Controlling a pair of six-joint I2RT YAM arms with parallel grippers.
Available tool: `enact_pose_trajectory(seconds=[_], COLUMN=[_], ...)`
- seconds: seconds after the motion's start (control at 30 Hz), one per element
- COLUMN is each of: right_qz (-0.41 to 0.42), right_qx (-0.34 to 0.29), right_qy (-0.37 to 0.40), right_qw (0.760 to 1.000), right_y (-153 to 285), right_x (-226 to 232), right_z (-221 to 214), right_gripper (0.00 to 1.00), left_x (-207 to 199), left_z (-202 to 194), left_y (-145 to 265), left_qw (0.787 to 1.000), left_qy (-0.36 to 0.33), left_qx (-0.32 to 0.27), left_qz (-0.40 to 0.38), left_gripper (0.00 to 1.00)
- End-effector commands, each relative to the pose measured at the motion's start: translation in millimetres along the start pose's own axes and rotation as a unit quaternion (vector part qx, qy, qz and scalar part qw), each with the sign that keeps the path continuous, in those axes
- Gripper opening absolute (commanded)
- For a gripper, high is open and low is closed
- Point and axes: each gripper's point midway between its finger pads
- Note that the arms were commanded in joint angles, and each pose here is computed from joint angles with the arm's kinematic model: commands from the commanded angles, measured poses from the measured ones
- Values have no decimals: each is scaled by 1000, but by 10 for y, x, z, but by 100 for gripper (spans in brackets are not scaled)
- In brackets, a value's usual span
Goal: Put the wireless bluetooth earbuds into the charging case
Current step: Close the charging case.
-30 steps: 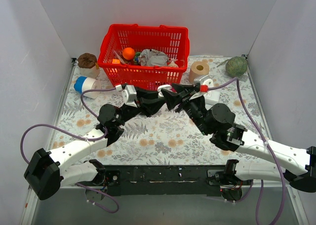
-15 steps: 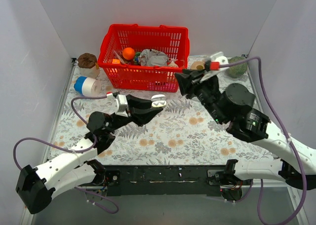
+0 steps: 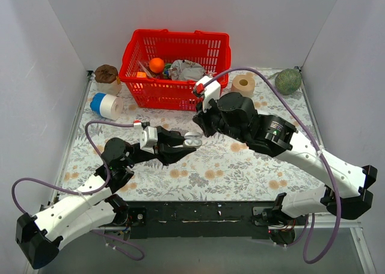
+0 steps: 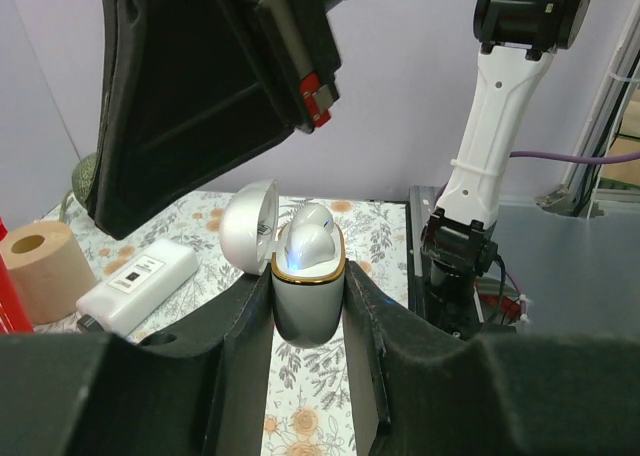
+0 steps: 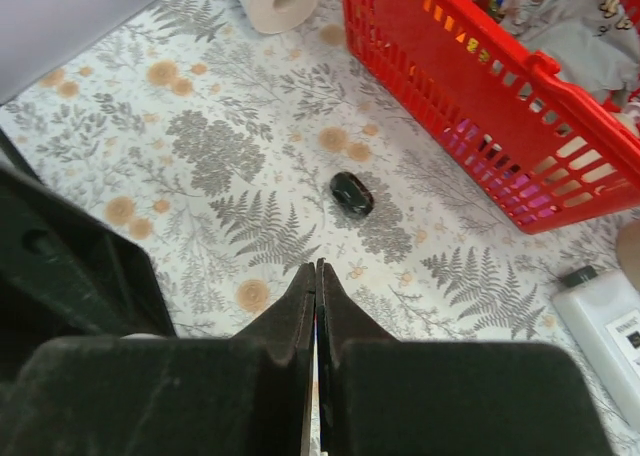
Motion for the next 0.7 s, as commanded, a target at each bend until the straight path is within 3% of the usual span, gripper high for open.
enact_pose_trajectory(seconds=[0.0,0.47,0.6,0.67], right_qz=[60,97,-10,-76], right_qx=[-13,-5,-6,-38], right_qy=[-26,-47,-79,-128], right_qw=[998,994,997,988], right_y=[139,276,296,444], right_x=[190,322,-61,-363], right_z=[45,-148,-295,-324], right_gripper=[1,1,1,1], left_x=[34,188,482,856], left_z=[84,89,-99,-329], left_y=[-17,-41,6,140], left_qw=[1000,999,989,961], left_qy=[-14,-14,49,108], left_qx=[-2,-12,12,31], left_qz=[8,45,137,254], left_gripper=[0,0,0,0])
Point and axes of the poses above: each gripper's point midway between its finger pads, its own y axis back along the fingers, its own x axis along the line the jaws close on, z = x × y
